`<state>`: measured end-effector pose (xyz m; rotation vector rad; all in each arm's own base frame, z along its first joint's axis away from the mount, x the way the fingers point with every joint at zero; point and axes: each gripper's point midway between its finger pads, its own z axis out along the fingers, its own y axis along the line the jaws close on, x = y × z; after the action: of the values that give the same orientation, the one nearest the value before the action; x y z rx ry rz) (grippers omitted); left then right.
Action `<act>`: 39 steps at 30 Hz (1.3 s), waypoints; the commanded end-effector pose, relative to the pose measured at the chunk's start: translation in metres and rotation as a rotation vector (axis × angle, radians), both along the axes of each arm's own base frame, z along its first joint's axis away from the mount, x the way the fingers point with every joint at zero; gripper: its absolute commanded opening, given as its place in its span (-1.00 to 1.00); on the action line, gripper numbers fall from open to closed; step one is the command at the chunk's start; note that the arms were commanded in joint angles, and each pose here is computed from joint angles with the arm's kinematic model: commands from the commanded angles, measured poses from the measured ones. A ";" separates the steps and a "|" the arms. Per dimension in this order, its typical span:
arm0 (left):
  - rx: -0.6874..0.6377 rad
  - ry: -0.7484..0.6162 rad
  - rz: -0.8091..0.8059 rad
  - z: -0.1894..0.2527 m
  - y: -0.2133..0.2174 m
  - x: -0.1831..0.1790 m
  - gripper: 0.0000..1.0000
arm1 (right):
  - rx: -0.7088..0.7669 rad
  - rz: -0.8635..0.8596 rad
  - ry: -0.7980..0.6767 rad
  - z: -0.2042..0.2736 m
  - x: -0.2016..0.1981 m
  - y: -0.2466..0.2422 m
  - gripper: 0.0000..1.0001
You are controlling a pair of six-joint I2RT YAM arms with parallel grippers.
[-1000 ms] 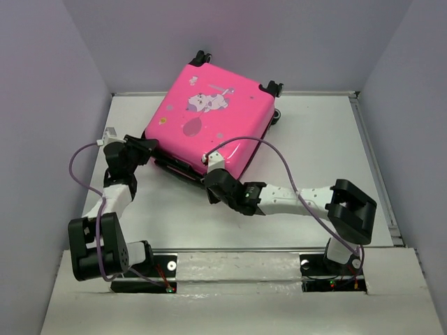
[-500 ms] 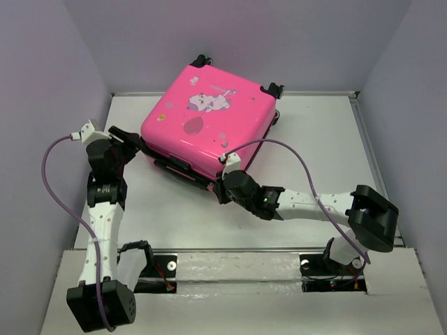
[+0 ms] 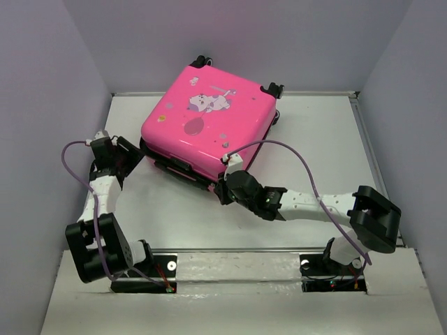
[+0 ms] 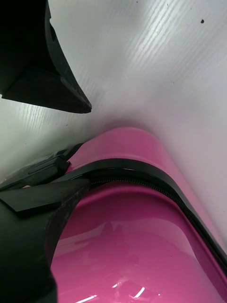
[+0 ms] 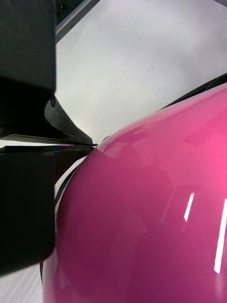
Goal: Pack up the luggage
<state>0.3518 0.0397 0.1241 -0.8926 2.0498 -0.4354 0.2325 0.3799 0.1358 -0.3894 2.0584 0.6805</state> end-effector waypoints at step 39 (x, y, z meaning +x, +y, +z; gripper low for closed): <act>-0.212 -0.127 -0.374 -0.026 -0.154 -0.066 -0.89 | 0.055 0.236 -0.019 0.034 0.005 0.107 -0.86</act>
<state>0.3481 -0.0132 0.1171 -0.8240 1.8444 -0.4508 0.2469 0.4111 0.1204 -0.5234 2.1470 0.5896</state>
